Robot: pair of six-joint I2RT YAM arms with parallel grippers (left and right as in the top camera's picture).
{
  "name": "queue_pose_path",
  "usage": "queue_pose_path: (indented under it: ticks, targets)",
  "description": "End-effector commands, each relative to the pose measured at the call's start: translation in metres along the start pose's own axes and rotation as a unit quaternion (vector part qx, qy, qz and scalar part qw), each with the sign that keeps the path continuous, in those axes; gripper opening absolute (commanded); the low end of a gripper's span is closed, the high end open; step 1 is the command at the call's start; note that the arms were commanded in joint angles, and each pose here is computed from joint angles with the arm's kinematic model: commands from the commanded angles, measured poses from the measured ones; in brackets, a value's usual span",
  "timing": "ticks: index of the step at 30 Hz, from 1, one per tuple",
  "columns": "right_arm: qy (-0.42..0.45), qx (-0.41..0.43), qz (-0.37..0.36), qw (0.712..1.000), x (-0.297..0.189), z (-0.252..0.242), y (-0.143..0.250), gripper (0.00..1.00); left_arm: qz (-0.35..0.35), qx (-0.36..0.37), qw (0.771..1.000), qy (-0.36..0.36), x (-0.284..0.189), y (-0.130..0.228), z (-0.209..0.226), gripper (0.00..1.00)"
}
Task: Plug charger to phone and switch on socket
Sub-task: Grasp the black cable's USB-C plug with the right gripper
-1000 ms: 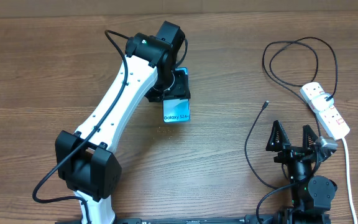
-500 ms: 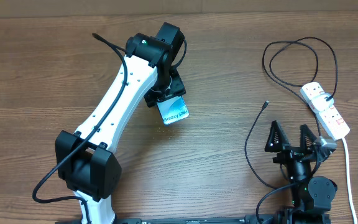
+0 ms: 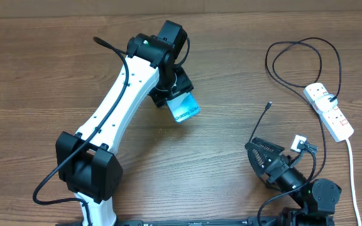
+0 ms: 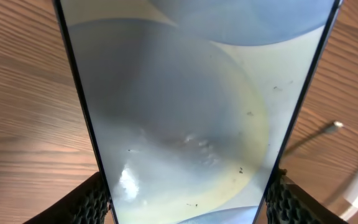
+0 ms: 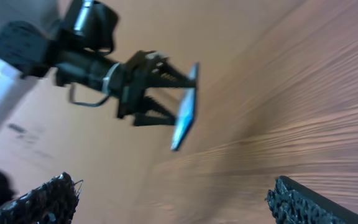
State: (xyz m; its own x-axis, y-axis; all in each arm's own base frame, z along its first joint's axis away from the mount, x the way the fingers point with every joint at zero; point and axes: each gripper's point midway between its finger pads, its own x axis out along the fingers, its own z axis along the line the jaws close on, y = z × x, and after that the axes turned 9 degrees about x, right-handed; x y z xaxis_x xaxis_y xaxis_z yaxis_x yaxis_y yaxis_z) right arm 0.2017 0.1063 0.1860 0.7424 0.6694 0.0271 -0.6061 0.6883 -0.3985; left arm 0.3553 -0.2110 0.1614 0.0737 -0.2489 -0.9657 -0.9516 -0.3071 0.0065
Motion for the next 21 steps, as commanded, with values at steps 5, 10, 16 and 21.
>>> queue_pose_path:
  ticks: [5, 10, 16, 21]
  targets:
    - [0.008, 0.047, -0.032, 0.998, 0.0, -0.005, -0.01, 1.0, 0.045, -0.039, 0.995, 0.077, -0.003, 0.011, -0.029, 0.37]
    - [0.024, 0.051, -0.071, 0.996, -0.002, -0.012, -0.023, 1.0, 0.058, -0.049, 0.992, 0.104, -0.006, 0.013, -0.04, 0.37]
    - [0.043, 0.025, -0.077, 0.996, 0.0, -0.02, -0.026, 1.0, 0.063, -0.048, 0.99, 0.12, -0.006, 0.016, -0.05, 0.37]
    - [0.054, 0.011, -0.064, 0.996, 0.005, -0.021, -0.026, 0.97, 0.061, -0.037, 0.99, 0.125, -0.006, 0.02, -0.057, 0.37]
